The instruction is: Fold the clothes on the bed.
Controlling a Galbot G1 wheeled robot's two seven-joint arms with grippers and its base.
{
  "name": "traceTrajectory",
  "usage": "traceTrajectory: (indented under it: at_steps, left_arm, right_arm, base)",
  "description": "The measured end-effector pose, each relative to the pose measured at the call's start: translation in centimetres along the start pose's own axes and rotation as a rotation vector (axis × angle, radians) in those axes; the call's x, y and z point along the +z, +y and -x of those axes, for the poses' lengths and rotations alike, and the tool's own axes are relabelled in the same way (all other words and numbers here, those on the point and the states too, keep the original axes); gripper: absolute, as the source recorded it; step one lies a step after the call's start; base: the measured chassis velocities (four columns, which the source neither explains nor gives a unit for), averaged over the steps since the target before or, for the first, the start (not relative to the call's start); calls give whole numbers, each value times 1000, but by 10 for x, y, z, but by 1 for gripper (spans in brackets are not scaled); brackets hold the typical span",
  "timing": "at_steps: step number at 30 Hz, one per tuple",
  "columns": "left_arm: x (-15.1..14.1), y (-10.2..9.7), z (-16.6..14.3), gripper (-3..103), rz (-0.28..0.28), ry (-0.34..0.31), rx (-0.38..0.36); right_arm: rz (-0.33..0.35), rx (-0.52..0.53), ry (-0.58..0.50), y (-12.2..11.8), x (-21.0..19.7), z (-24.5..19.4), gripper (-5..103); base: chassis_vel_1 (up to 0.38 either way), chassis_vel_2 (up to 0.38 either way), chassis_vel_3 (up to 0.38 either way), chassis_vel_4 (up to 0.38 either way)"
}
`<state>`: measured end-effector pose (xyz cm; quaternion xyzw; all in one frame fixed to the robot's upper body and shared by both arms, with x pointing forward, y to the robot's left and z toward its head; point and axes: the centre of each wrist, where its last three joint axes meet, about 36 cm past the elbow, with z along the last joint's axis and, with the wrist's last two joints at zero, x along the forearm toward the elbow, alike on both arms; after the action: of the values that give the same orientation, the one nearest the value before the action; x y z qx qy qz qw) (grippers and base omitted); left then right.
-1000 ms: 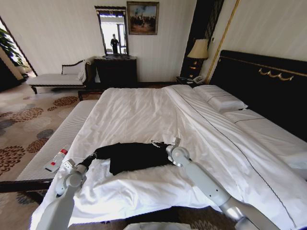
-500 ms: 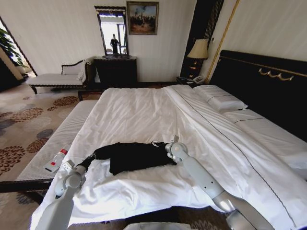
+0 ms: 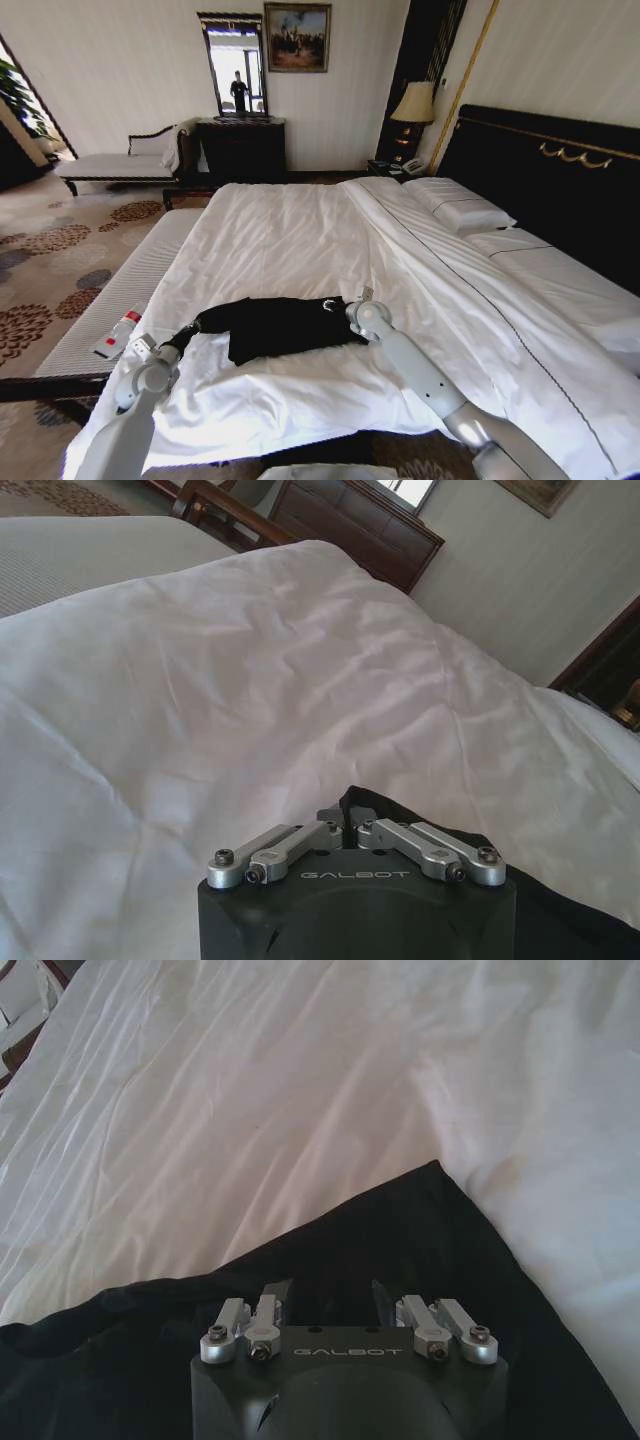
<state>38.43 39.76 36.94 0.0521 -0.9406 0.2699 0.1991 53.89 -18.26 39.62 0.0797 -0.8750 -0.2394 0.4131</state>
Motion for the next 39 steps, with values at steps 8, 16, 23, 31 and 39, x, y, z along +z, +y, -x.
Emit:
traceTrajectory:
  at_steps: [8,16,23,31,39]
  left_arm:
    - [-1,0,0,2,3,0,-2]
    - [-1,1,-1,2,5,-2,-6]
    - [-2,1,-1,2,10,-7,-5]
    - [-5,-1,-2,2,15,-14,-1]
    - [-30,-18,-6,2,-21,-93,39]
  right_arm:
    - [-11,5,25,1,10,-3,27]
    - [-19,-10,29,5,11,-9,3]
    - [-32,-46,21,8,16,-24,0]
    - [-38,-90,-33,3,17,-37,0]
    - [-61,-229,-261,-6,15,-60,0]
  base:
    - [0,0,0,0]
    - [0,0,0,0]
    - [0,0,0,0]
    - [0,0,0,0]
    - [0,0,0,0]
